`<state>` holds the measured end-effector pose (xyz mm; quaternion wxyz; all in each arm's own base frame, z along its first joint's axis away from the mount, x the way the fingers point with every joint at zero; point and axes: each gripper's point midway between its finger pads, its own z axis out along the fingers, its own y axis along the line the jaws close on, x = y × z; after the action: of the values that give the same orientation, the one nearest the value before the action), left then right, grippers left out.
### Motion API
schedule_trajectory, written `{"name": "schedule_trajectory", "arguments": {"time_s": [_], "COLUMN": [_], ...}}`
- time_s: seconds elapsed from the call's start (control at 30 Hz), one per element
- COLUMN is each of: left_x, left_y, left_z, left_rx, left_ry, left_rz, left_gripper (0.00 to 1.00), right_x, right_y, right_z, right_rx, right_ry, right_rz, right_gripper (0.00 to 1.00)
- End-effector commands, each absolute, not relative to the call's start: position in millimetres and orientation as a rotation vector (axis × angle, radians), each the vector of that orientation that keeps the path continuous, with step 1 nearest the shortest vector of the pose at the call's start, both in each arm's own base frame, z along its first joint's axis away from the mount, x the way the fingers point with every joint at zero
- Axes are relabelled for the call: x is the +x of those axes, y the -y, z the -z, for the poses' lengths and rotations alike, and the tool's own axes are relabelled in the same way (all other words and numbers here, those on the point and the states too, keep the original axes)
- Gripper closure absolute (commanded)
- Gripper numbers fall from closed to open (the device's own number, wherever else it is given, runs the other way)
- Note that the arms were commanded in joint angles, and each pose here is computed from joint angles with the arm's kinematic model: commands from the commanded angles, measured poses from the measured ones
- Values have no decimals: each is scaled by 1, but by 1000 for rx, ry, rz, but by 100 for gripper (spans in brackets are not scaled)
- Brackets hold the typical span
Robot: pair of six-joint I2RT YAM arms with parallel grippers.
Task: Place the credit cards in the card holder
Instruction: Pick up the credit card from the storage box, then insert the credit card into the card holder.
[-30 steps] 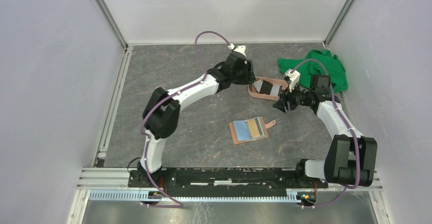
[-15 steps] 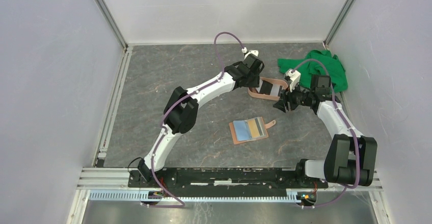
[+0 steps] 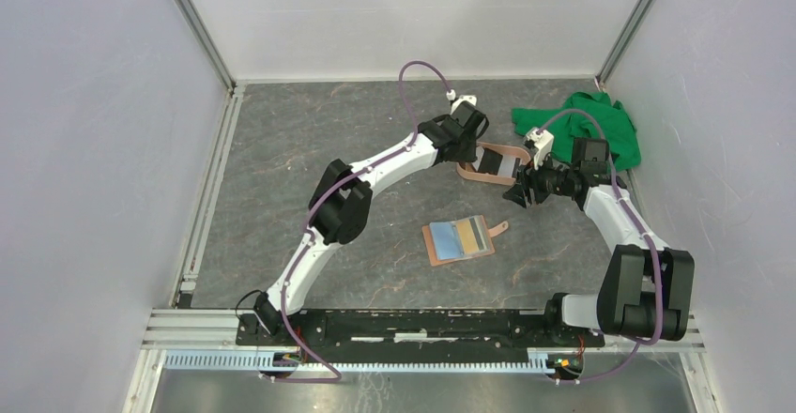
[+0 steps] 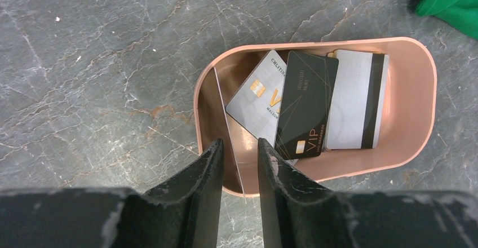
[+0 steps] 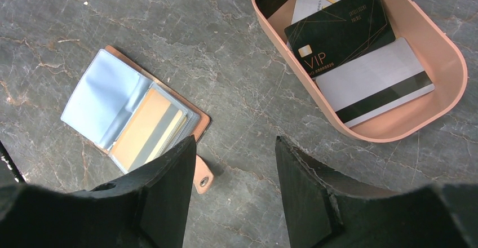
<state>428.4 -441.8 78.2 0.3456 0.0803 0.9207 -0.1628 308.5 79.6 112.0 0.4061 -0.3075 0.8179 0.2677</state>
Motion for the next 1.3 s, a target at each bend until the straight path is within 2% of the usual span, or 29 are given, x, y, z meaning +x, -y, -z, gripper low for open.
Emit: {"name": "schedule_trajectory", "arguments": {"time_s": [0.0,0.1,0.17,0.2,0.27,0.6,0.8,1.0,1.27], "left_x": [439,439,439,439,441,451,433,371,243], "left_y": [446,447,447,448,448,432,419,396,349], "left_z": [-84,-82,-83,-85,-93,-167,-214,-248,-260], "left_rx": [227,231,231,232,227,193,291,433,506], "left_ry": [-2353,-2357,-2353,-2350,-2334,-2190,-2102,-1928,-1661], "left_rz": [422,422,425,428,433,394,446,688,1177], "left_gripper": [66,72,82,91,98,98,98,98,98], "right_x": [314,314,314,314,313,312,309,299,287], "right_y": [-80,-80,-80,-80,-81,-81,-86,-100,-113], "right_z": [-121,-122,-122,-122,-121,-122,-124,-132,-140], "right_rx": [-781,-781,-780,-779,-779,-782,-799,-842,-881], "right_ry": [-2026,-2024,-2023,-2024,-2023,-2018,-1993,-1915,-1830], "right_rz": [-683,-682,-682,-685,-690,-701,-745,-846,-941], "right_gripper": [40,40,40,40,40,40,40,41,40]}}
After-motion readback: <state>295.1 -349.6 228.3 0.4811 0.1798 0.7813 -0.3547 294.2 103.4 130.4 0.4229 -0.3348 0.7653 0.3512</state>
